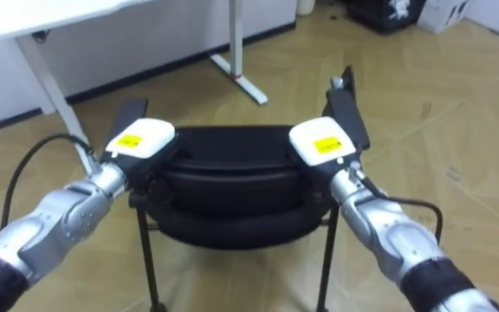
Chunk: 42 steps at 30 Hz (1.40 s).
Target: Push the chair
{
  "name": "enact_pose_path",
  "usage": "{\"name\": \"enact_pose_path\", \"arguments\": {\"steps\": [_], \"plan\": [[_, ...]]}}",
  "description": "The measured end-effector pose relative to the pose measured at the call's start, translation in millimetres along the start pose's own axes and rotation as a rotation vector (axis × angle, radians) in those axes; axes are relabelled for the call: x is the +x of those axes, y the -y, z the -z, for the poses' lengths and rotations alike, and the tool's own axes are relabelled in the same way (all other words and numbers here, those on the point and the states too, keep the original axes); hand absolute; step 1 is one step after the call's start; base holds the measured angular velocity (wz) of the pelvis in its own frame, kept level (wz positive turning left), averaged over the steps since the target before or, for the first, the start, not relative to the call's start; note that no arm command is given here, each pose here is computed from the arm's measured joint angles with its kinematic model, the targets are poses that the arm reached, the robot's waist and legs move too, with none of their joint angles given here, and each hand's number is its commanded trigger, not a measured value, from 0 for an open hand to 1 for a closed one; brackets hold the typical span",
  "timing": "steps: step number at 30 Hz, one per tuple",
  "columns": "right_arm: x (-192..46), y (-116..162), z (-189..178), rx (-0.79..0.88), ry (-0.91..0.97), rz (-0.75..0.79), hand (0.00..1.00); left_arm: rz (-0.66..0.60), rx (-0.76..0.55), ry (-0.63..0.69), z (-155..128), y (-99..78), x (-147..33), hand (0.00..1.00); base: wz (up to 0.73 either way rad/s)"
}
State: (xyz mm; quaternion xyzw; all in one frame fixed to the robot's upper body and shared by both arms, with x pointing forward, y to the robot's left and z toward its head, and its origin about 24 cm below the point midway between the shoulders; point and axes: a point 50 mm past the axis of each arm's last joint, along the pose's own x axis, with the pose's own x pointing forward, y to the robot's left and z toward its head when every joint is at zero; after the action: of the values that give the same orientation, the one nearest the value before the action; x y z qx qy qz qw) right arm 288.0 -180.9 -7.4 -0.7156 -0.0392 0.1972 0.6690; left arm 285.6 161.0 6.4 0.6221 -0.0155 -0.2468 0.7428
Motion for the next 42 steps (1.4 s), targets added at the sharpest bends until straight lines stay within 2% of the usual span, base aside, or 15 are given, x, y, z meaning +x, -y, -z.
{"name": "enact_pose_path", "arguments": {"steps": [3,7,9,14,25,30,35,42], "plan": [[7,11,4,-0.020,-0.006,0.023,1.00,-0.026,-0.017,-0.008,1,-3.8,3.2,1.00,-0.21],[7,3,1,-0.010,-0.003,-0.005,1.00,-0.010,-0.026,-0.009,3,-1.3,6.6,1.00,0.05],[11,3,-2,0.011,-0.009,0.004,1.00,-0.026,0.015,-0.009,5,-10.5,10.0,1.00,0.22],[20,6,-12,0.021,-0.001,0.037,1.00,-0.051,0.033,-0.029,15,-17.6,11.4,1.00,0.25],[41,38,-14,-0.026,0.016,0.099,1.00,-0.124,0.022,-0.063,23,-31.6,14.8,1.00,0.34],[39,24,-14,-0.013,0.020,0.038,1.00,-0.111,0.022,-0.068,22,-21.4,13.3,1.00,0.16],[38,23,-10,-0.014,0.010,0.031,1.00,-0.117,0.012,-0.074,18,-15.1,14.0,1.00,0.07],[39,33,-3,-0.035,-0.007,0.110,1.00,-0.200,0.025,-0.057,12,-26.9,20.0,1.00,0.01]]}}
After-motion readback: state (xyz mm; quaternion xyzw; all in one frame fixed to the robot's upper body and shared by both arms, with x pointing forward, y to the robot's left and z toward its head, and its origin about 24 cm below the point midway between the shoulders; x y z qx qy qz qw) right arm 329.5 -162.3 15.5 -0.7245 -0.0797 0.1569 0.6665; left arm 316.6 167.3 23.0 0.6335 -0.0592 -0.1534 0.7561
